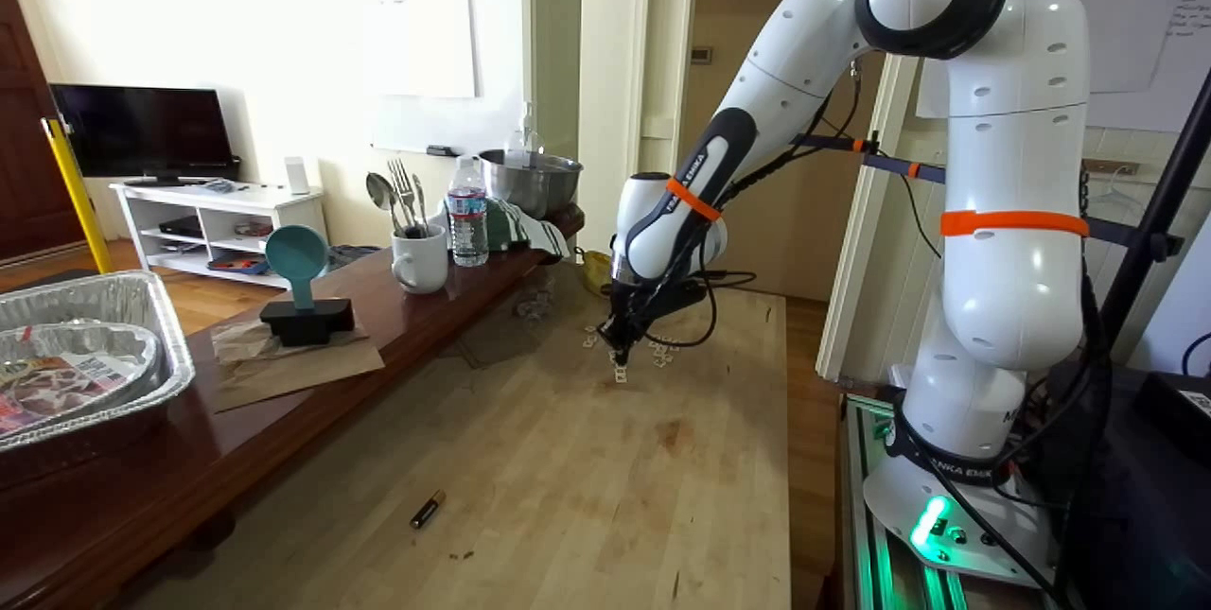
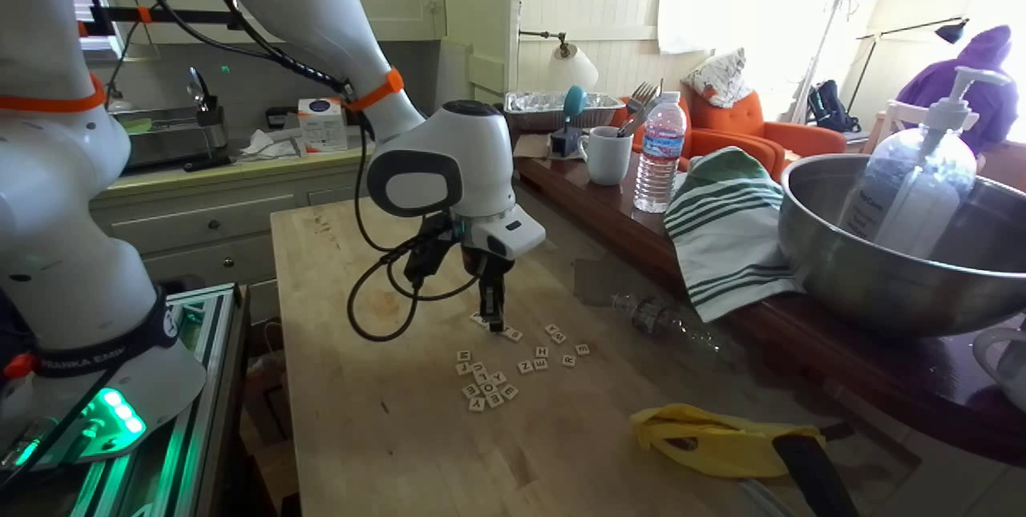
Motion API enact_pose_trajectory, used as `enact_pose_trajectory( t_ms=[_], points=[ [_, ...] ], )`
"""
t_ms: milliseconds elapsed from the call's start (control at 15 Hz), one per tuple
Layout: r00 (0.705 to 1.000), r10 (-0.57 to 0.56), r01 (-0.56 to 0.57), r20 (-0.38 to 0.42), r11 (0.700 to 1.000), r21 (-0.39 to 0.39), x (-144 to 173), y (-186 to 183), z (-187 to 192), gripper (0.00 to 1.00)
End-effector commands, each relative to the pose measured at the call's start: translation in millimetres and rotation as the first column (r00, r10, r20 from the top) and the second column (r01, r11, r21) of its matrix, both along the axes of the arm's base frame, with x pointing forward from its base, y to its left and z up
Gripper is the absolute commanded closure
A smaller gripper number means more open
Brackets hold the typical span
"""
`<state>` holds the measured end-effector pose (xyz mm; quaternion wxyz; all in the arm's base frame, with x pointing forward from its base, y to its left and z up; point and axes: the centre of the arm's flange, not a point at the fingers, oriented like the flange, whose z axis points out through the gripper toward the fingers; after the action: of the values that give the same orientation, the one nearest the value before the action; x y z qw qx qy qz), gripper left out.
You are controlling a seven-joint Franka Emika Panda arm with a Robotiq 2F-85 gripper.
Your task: Arrange the words to form poots
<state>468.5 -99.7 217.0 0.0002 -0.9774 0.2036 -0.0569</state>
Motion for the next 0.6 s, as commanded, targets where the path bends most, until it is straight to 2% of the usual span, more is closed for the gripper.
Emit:
enact_pose_trajectory(
  t_ms=[0, 533],
  points=[
    [0.999, -0.04, 0.04, -0.009, 0.999, 0.016, 4.4, 4.1, -11.2, 1.0],
    [0.998, -0.059, 0.06, -0.011, 0.998, 0.026, 5.8, 4.5, -11.9, 1.0]
  ],
)
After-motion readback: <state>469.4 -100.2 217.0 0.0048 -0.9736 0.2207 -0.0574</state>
